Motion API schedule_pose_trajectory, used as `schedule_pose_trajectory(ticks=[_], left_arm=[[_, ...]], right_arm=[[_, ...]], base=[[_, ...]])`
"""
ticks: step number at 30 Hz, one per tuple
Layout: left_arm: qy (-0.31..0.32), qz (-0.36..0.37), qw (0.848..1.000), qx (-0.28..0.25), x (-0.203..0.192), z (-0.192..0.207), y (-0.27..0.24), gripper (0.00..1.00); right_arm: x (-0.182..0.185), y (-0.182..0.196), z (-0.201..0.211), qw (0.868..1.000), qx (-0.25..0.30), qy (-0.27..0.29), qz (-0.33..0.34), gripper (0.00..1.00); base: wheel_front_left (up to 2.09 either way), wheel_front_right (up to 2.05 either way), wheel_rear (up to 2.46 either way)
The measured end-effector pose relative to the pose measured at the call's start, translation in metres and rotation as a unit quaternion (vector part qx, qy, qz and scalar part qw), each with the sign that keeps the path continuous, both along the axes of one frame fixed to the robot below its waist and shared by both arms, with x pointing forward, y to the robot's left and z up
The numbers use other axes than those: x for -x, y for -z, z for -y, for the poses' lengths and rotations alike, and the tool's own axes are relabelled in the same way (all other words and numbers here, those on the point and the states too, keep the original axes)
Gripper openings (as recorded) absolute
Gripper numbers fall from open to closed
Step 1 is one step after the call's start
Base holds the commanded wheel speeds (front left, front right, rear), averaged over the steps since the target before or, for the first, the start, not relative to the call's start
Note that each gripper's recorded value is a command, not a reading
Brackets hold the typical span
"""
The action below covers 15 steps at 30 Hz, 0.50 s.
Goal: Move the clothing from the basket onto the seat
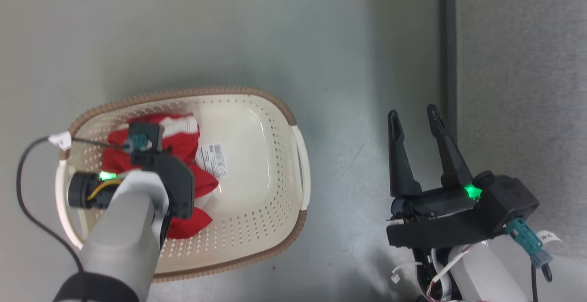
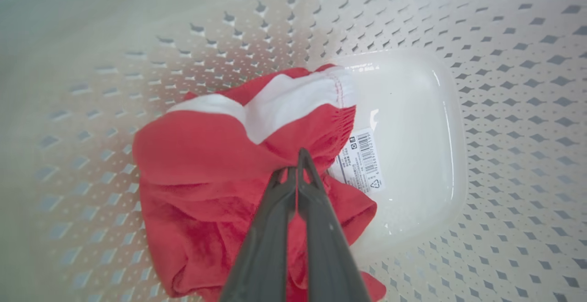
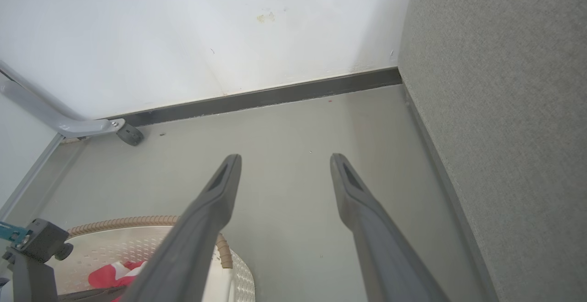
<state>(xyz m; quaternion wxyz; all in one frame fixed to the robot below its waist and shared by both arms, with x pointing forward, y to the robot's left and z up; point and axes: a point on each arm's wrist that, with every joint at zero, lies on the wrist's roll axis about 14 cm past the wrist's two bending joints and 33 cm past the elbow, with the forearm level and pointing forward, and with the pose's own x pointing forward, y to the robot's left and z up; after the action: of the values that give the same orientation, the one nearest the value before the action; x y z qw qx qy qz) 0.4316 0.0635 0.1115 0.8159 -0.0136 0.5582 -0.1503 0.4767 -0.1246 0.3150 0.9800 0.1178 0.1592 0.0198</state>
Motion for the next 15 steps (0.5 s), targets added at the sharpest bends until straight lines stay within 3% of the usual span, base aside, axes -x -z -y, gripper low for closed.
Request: schedule_pose_trajectory(ticks=[15], left_arm=[[0.039, 0.075, 0.996, 0.007, 0.004, -0.01, -0.066, 0.0]], right_arm=[[-0.008, -0.062, 0.01, 0.998, -0.01, 0.017, 0.052, 1.0]], base=[[0.0, 0.0, 0.0]])
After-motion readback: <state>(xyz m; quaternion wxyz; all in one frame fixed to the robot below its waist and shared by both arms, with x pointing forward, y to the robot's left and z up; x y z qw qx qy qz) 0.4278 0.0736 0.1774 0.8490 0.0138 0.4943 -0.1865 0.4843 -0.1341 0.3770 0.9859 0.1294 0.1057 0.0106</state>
